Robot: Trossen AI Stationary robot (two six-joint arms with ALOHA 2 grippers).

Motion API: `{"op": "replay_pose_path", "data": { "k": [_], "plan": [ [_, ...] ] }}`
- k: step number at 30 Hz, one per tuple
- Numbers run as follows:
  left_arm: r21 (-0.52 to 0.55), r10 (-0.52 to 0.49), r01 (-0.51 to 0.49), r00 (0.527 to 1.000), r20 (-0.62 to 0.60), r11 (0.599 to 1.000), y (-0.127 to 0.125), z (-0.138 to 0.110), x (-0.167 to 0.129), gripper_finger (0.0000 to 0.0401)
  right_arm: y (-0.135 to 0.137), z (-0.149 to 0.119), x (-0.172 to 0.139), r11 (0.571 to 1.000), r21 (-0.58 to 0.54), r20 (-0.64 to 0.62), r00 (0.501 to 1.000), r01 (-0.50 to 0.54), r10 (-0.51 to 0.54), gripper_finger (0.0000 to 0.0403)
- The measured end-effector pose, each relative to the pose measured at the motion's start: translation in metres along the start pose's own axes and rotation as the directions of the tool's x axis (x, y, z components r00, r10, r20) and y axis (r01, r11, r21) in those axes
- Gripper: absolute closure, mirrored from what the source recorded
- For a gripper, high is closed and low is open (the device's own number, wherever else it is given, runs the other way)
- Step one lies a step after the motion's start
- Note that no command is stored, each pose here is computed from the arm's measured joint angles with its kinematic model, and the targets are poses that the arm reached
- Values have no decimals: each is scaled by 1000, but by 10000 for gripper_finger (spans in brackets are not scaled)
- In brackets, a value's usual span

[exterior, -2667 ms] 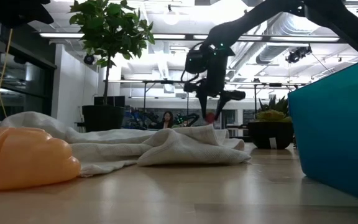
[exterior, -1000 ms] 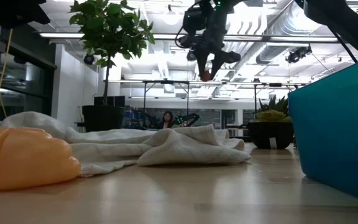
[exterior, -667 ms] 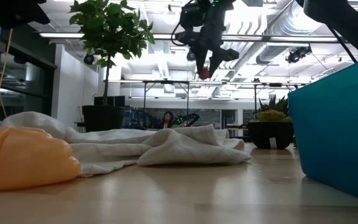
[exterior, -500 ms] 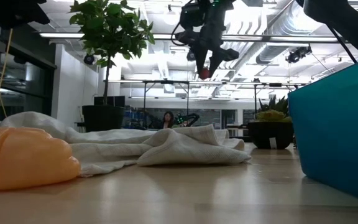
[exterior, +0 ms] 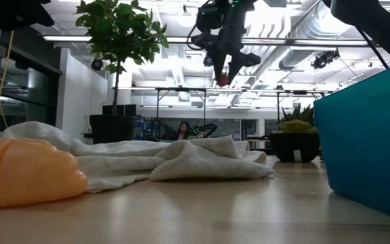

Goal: Pick and placing Produce into tupperware
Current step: Put the strawberry into the bin

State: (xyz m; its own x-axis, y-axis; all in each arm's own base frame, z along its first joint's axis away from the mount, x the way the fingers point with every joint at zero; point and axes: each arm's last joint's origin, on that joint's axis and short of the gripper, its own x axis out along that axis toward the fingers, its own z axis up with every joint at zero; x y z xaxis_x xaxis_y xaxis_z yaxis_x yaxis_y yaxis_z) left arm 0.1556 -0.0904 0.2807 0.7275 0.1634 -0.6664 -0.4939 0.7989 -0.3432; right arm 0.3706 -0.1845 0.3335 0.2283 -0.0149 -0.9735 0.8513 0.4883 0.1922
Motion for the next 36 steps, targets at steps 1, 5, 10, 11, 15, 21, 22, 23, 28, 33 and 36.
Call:
{"op": "replay_pose_path", "data": {
  "k": [1,5,10,11,15,21,22,23,28,33,36],
  "plan": [
    [0,0,0,1000,0,1000,0,0,0,245,0,0,0,1000,0,0,1000,0,0,258],
    [0,0,0,1000,0,1000,0,0,0,245,0,0,0,1000,1,-1,1000,-1,1,258],
    [0,0,0,1000,0,1000,0,0,0,245,0,0,0,1000,3,-10,1000,-13,13,258],
    [0,0,0,1000,0,1000,0,0,0,245,0,0,0,1000,5,-10,1000,-13,13,258],
    [0,0,0,1000,0,1000,0,0,0,245,0,0,0,1000,5,-11,1000,-14,14,258],
    [0,0,0,1000,0,1000,0,0,0,245,0,0,0,1000,5,-11,1000,-14,14,258],
    [1,0,0,1000,0,1000,0,0,0,245,0,0,0,1000,5,-11,1000,-14,14,258],
    [0,0,0,1000,0,1000,0,0,0,245,0,0,0,1000,5,-11,1000,-14,14,258],
    [1,0,0,1000,0,1000,0,0,0,245,0,0,0,1000,5,-11,1000,-14,15,258],
    [1,0,0,1000,0,1000,0,0,0,245,0,0,0,1000,5,-10,1000,-14,15,258],
    [1,0,0,1000,0,1000,0,0,0,245,0,0,0,1000,5,-10,1000,-14,15,258]
  ]
}}
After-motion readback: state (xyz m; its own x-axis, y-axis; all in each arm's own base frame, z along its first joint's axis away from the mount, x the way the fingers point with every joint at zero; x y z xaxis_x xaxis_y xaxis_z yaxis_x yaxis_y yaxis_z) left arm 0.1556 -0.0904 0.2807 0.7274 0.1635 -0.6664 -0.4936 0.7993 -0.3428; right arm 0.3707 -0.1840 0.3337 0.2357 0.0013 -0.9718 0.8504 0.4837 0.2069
